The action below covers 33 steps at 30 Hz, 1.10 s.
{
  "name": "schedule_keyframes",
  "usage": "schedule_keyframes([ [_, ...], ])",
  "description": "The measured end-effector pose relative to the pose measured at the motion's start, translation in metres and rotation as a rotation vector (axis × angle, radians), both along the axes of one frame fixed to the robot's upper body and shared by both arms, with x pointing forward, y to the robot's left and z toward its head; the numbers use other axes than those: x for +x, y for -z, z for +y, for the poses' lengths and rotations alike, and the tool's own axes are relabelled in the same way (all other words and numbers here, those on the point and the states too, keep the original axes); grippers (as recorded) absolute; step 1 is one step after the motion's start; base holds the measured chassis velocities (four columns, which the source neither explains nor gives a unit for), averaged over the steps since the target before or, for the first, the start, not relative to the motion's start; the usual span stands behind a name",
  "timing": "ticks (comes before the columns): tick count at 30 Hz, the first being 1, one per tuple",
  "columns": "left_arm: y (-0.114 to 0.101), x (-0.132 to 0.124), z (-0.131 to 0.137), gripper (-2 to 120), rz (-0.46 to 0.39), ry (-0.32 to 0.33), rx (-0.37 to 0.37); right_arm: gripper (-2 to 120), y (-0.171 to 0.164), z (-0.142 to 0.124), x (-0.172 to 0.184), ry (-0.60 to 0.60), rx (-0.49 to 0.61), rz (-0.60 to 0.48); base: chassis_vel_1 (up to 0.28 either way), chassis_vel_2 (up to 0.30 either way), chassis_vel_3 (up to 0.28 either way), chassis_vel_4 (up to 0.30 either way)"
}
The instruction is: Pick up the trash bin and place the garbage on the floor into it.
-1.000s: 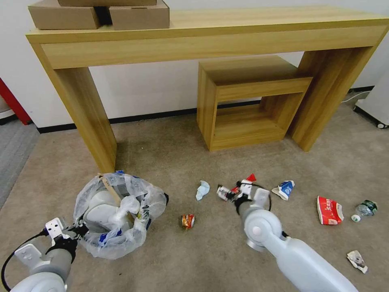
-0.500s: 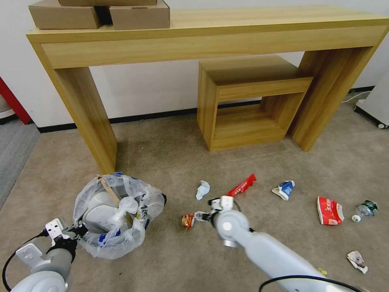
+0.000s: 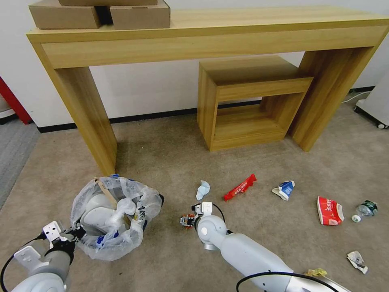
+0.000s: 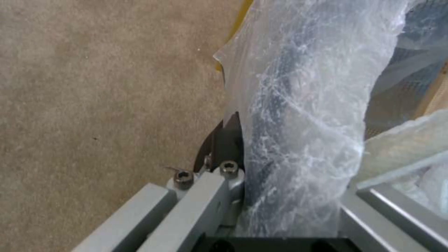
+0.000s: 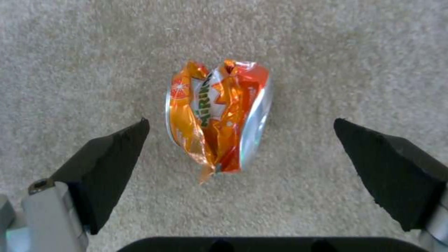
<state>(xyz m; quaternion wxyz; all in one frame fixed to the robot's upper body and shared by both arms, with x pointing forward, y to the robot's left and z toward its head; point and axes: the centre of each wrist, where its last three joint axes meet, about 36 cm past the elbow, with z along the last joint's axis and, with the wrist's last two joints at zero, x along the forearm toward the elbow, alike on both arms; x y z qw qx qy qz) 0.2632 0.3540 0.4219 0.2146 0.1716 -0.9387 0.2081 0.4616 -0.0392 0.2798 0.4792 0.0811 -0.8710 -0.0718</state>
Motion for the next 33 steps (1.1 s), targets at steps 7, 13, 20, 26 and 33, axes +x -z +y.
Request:
schedule_keyframes([
  [7,0.0,0.0,-0.001,0,0.001,0.001,-0.002,100,0.014,0.012,-0.002,-0.013,-0.013,-0.017,0.0,0.0,0.0,0.0],
  [13,0.0,-0.001,-0.001,0,0.002,0.002,-0.001,100,0.028,0.019,0.0,-0.017,-0.039,-0.024,0.0,0.0,0.0,0.0],
  [20,-0.002,-0.004,-0.002,0,0.0,0.007,-0.002,96,0.042,0.031,0.001,-0.034,-0.066,-0.057,0.0,0.0,0.0,0.0],
  [26,-0.002,-0.005,-0.002,0,-0.003,0.007,-0.001,78,0.044,0.035,-0.002,-0.046,-0.069,-0.072,0.0,0.0,0.0,0.0],
  [33,-0.003,-0.003,-0.004,0,-0.009,0.01,-0.006,48,0.046,0.032,-0.007,-0.052,-0.075,-0.089,0.0,0.0,0.0,0.0],
])
